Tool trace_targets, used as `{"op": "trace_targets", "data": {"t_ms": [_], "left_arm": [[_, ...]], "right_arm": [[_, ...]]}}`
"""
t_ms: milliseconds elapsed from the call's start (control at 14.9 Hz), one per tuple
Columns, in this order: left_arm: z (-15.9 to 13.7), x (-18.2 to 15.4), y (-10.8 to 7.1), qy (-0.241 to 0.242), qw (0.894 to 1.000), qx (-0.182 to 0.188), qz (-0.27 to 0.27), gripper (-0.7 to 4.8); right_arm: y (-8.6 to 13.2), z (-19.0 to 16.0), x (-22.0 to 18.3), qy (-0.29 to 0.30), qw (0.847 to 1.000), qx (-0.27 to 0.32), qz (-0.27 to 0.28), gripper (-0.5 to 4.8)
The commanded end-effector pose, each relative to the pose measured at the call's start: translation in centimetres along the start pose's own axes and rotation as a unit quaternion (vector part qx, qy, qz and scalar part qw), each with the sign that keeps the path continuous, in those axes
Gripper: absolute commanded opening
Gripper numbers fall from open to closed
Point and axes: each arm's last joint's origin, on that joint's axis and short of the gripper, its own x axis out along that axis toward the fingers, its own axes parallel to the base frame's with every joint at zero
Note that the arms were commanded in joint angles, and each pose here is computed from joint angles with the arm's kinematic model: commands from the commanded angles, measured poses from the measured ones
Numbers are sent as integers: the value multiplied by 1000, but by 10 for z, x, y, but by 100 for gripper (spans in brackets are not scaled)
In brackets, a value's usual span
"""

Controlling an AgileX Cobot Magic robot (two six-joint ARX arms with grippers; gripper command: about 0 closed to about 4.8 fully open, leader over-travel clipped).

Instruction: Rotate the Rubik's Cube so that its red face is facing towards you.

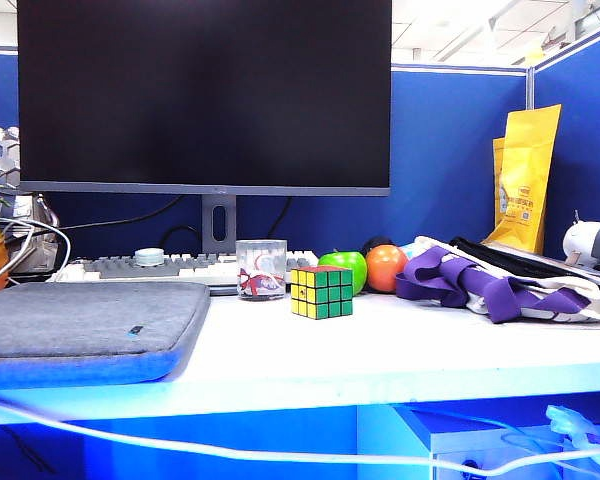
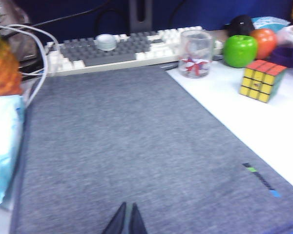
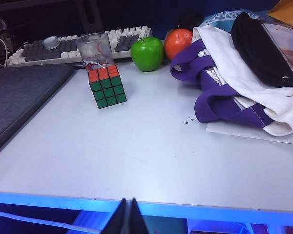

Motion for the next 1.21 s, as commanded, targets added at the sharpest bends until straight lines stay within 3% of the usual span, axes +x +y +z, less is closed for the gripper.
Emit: {"op": "trace_targets", "data": {"t_ms": [67, 335, 402, 470, 537, 604, 671, 738, 805, 872, 939, 1006, 1207], "left_arm": [[1, 0, 0, -3, 1000, -1, 5, -3], [1, 0, 0, -6, 1000, -6, 6, -3], [1, 0, 0, -7, 999, -40, 5, -3], [2, 0, 0, -10, 994, -108, -11, -3], [5, 0, -2, -21, 984, -175, -39, -3], [15, -2, -5, -53, 967, -226, -105, -3], [38, -9, -9, -141, 954, -174, -199, -3], [57, -18, -11, -201, 947, -141, -208, -3], [70, -22, -8, -203, 955, -155, -151, -3], [75, -22, -6, -176, 969, -139, -107, -3], [83, -19, -4, -159, 979, -84, -90, -3], [92, -15, -2, -151, 983, -70, -83, -3], [130, 16, 10, -94, 990, -61, -83, -1]], "right_arm": [[0, -2, 1, -2, 1000, 0, -1, 0], [0, -2, 1, -1, 1000, 0, -1, 0], [0, -2, 1, 0, 1000, 0, -1, 0], [0, -3, 1, 4, 1000, 1, 0, 0], [0, -3, 1, 7, 1000, 1, 6, 0], [1, -3, 1, 10, 1000, 2, 29, 0], [4, -2, 0, 6, 997, 12, 72, 0], [6, 2, 0, -7, 995, 23, 96, 0], [6, 5, 0, -25, 994, 28, 102, 0], [7, 10, -1, -48, 993, 27, 103, -1], [8, 17, -2, -82, 990, 24, 108, -1], [9, 23, -3, -102, 989, 23, 105, -1], [10, 45, -2, -79, 995, 30, 59, -1]]}}
